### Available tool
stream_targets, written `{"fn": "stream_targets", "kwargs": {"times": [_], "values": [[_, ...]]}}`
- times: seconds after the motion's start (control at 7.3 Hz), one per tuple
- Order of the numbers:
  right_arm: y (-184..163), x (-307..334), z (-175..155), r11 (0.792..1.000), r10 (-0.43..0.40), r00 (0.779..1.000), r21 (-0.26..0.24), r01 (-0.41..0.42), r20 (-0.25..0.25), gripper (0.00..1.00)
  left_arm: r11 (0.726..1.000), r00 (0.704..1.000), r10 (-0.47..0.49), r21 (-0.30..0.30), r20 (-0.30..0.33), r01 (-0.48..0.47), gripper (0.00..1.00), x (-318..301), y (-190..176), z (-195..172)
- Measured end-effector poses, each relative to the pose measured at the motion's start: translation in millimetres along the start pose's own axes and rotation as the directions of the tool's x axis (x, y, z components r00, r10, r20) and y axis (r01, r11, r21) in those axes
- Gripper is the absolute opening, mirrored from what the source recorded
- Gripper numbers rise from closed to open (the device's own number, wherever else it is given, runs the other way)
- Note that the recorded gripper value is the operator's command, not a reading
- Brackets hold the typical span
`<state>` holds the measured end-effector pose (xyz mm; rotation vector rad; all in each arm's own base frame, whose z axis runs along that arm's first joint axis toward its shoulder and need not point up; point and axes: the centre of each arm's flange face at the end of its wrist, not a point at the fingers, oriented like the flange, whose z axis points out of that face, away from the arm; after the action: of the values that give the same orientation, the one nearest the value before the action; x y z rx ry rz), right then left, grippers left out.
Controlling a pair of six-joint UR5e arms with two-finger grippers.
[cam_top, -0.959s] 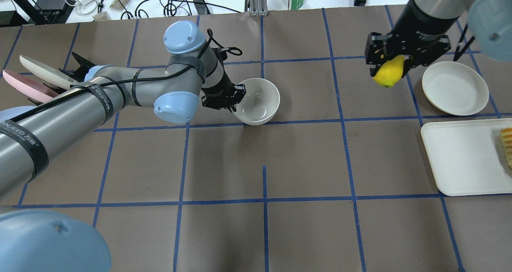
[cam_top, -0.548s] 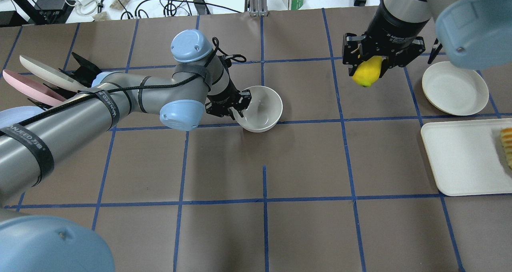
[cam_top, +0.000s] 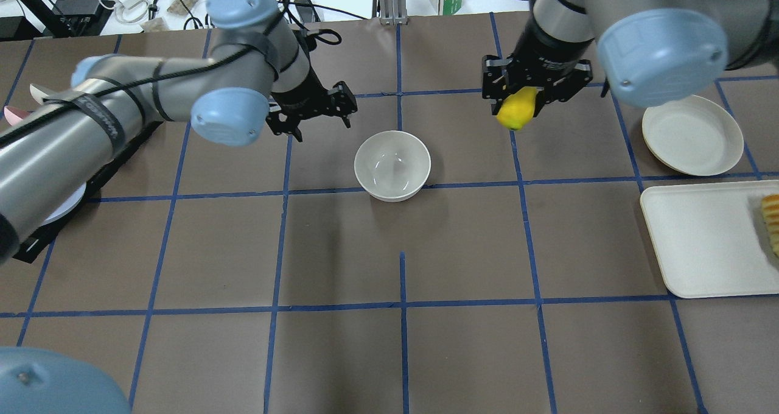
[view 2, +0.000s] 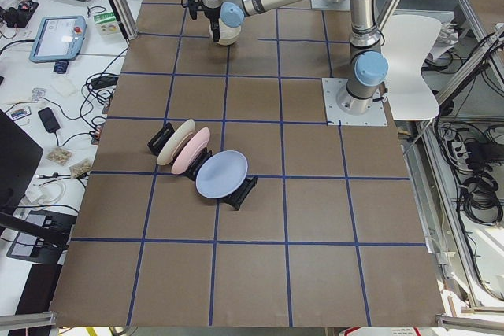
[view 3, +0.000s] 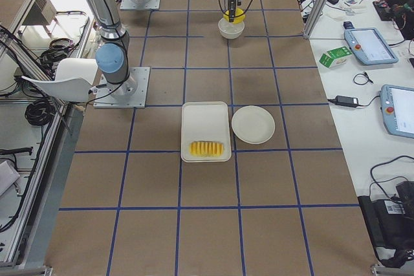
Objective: Place bowl and put lemon in it
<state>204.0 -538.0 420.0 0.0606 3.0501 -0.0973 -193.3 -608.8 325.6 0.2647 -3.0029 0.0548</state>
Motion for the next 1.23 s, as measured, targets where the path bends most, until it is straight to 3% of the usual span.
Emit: {"fn": "stream_targets", "kwargs": {"times": [0.27, 0.41, 0.55, 0.82, 0.96, 1.1, 1.23], "values": [[-8.7, -78.0, 78.5, 0.999, -0.001, 1.000, 0.039, 0.003, -0.028, 0.17, 0.998, 0.996, 0.059, -0.001, 0.070, -0.059, 1.00, -61.9, -22.8, -75.1], [-2.6, -115.9, 114.3, 0.998, -0.012, 0.999, 0.064, 0.014, -0.039, 0.18, 0.995, 0.987, 0.099, 0.010, 0.125, -0.101, 1.00, -77.8, -16.7, -106.4], [6.5, -141.7, 141.0, 0.997, -0.023, 0.999, 0.075, 0.027, -0.046, 0.26, 0.993, 0.981, 0.118, 0.010, 0.152, -0.121, 1.00, -83.6, -1.2, -132.8], [12.5, -160.2, 179.6, 0.997, -0.020, 0.998, 0.068, 0.023, -0.053, 0.25, 0.991, 0.981, 0.131, -0.008, 0.142, -0.131, 1.00, -82.2, 40.7, -175.8], [11.6, -164.4, 198.0, 0.997, -0.008, 0.999, 0.070, 0.012, -0.050, 0.27, 0.991, 0.987, 0.133, -0.003, 0.095, -0.133, 1.00, -76.1, 56.2, -189.3], [11.3, -166.3, 211.8, 0.998, -0.005, 0.999, 0.069, 0.008, -0.052, 0.54, 0.991, 0.989, 0.136, 0.001, 0.051, -0.136, 1.00, -70.7, 65.8, -195.3], [11.7, -165.5, 220.0, 0.998, -0.007, 0.998, 0.067, 0.011, -0.061, 0.97, 0.990, 0.989, 0.142, 0.002, 0.034, -0.142, 1.00, -68.5, 72.1, -197.8]]}}
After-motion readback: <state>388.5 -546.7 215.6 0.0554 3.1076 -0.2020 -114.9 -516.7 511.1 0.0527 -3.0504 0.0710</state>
